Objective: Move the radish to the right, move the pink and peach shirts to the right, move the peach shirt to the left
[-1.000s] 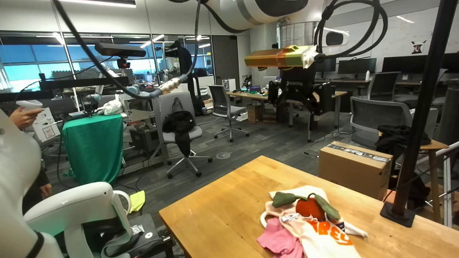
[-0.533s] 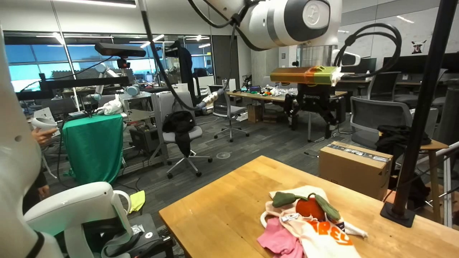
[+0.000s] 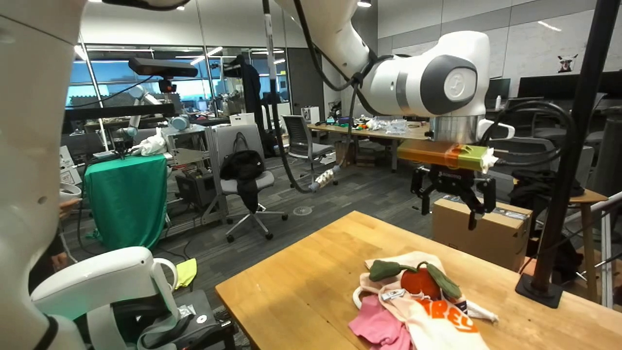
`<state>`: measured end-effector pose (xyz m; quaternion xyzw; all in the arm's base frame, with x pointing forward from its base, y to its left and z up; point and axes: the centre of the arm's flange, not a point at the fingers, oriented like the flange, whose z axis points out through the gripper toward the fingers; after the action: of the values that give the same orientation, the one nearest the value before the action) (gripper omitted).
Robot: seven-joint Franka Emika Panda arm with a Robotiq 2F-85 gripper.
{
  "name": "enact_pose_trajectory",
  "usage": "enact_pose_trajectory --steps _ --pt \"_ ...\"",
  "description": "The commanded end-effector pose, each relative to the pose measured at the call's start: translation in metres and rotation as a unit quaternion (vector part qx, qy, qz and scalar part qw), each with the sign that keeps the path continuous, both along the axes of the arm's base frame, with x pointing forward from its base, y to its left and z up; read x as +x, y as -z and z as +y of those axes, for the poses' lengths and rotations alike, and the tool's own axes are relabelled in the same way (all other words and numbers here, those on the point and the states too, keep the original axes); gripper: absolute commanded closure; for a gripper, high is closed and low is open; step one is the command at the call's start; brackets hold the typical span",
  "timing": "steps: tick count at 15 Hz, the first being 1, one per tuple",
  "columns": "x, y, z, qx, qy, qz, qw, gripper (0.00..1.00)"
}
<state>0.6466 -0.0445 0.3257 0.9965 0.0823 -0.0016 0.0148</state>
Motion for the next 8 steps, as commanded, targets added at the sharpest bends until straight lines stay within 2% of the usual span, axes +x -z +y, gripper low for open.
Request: enact_pose_trajectory --steps 1,8 --pt "0.023 0.028 -0.016 -0.005 0.017 -0.013 0.9998 0.00" --pt "0.027 0.084 -0.025 0.003 0.056 0.003 0.9984 0.00"
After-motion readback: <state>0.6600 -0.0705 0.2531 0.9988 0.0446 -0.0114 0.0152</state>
